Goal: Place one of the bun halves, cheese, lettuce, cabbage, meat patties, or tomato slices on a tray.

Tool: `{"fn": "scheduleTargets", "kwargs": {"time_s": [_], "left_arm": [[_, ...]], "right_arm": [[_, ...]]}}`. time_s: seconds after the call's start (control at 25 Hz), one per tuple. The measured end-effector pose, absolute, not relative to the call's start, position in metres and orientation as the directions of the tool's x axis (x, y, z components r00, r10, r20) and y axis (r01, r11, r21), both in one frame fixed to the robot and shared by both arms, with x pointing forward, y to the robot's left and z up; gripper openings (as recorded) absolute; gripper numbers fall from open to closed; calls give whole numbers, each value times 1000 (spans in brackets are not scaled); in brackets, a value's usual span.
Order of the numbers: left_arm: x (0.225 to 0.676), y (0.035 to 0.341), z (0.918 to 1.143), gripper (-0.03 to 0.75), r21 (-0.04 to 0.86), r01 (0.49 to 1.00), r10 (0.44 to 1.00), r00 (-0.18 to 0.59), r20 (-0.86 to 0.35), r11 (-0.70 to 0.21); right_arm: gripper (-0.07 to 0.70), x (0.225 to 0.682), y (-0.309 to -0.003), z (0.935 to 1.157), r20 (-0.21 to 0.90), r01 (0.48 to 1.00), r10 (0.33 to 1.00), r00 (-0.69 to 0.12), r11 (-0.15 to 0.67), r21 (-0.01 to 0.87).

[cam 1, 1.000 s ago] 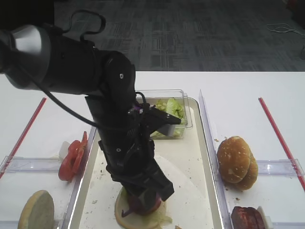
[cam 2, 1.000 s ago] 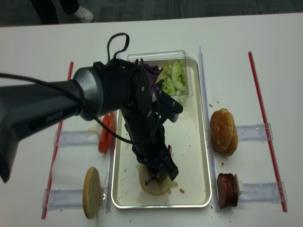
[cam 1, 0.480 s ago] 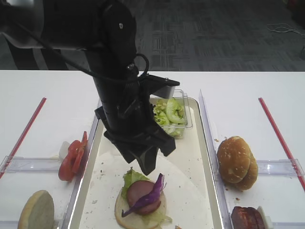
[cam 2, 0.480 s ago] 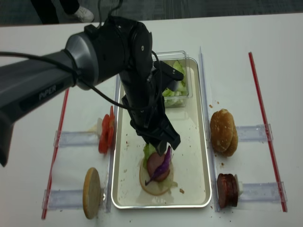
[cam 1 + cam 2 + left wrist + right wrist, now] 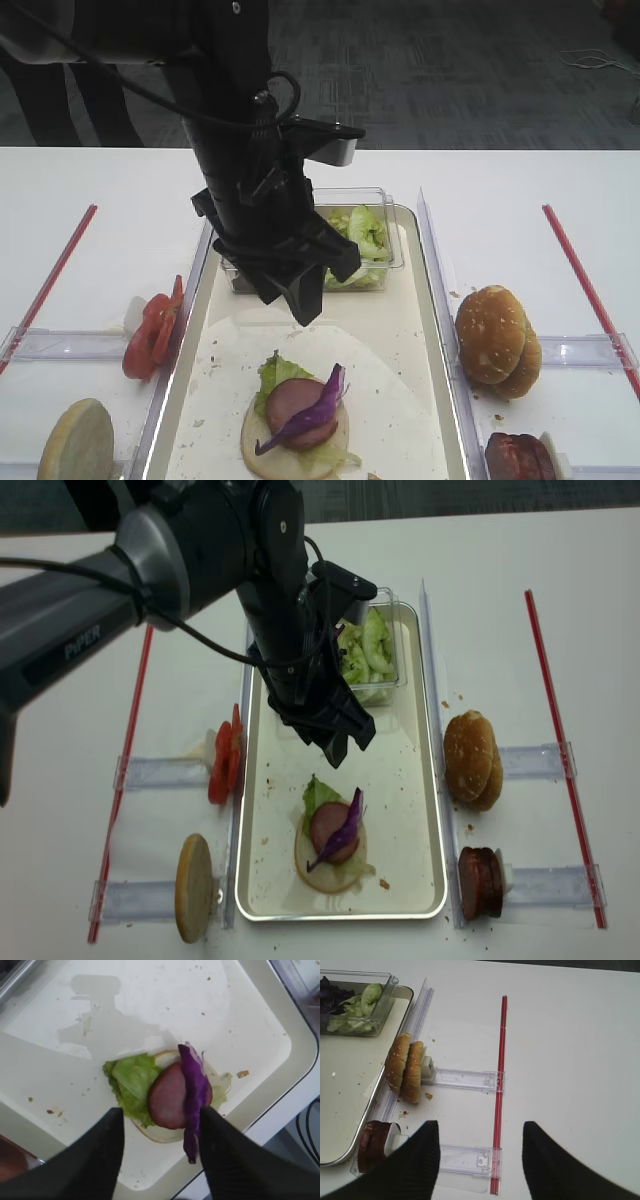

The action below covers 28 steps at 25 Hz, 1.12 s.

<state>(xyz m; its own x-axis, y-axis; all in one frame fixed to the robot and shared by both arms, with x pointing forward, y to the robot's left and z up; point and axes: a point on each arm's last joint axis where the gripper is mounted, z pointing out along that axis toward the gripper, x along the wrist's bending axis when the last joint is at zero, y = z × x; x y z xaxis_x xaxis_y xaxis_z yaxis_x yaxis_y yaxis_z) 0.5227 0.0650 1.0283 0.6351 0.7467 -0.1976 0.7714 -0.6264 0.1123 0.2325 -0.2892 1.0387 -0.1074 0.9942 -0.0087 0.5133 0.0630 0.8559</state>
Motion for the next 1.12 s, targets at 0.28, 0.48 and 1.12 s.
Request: {"fn": "scheduleTargets", "kwargs": {"time_s": [0.28, 0.48, 1.12], "left_arm": [[534, 79, 1027, 356, 105, 797, 779, 603, -170, -594], [555, 111, 1026, 356, 102, 843, 833, 537, -131, -528], [604, 250, 1027, 356, 100, 980, 981, 178, -79, -170]], "right_arm": [[387, 233, -289, 1039, -9, 513, 994, -107, 63, 856], [387, 233, -289, 1039, -9, 513, 994, -107, 63, 856], [387, 233, -289, 1039, -9, 513, 994, -107, 63, 856]]}}
